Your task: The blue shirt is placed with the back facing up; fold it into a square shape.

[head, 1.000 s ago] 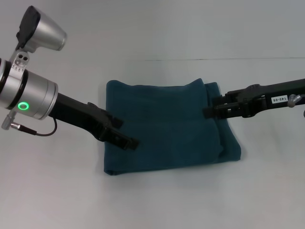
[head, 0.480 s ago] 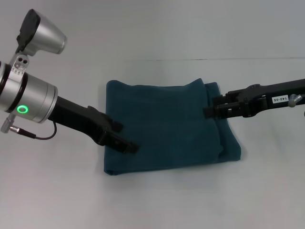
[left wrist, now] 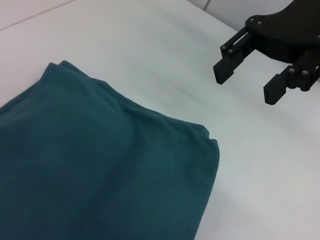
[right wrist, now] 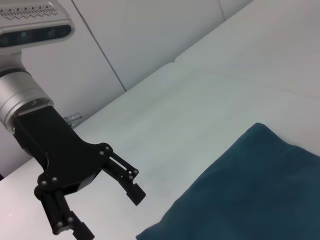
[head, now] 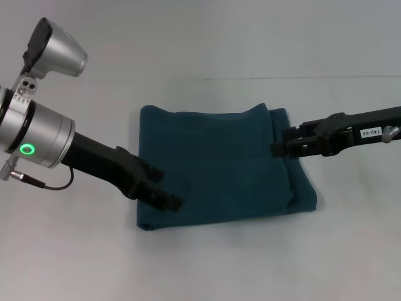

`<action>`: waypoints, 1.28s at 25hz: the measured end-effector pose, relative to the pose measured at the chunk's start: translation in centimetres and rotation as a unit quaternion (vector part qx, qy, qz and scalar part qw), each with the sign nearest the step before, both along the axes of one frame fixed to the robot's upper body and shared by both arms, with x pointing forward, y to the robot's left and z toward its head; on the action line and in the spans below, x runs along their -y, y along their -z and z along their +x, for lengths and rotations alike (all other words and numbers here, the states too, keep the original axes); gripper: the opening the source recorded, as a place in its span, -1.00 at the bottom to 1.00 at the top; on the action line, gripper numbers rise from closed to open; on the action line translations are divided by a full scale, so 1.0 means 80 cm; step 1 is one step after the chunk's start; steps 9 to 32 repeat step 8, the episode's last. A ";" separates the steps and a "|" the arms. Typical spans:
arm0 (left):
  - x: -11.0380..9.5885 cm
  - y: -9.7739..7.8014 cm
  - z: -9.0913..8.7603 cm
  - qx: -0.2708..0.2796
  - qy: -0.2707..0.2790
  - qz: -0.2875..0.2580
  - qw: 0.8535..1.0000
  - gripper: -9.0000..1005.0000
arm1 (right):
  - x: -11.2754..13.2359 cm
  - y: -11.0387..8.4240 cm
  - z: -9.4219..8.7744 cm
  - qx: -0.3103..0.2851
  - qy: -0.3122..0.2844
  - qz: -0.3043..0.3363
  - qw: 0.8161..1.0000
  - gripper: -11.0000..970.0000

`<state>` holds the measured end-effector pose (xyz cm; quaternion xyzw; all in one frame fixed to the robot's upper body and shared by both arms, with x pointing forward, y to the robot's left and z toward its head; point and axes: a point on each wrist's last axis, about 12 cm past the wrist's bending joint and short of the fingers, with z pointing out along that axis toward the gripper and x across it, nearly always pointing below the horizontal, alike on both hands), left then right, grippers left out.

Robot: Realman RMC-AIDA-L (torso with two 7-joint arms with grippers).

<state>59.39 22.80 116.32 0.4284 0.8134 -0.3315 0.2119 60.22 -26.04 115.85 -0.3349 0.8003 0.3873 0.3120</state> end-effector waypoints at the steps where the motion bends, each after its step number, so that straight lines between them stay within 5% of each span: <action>1: 0.000 0.000 0.000 0.000 0.000 0.000 1.000 0.86 | 0.000 0.000 0.000 -0.001 0.000 0.000 1.000 0.40; 32: 0.000 0.001 0.000 -0.003 -0.001 0.000 1.000 0.86 | -0.001 -0.002 -0.006 -0.011 -0.020 0.004 1.000 0.40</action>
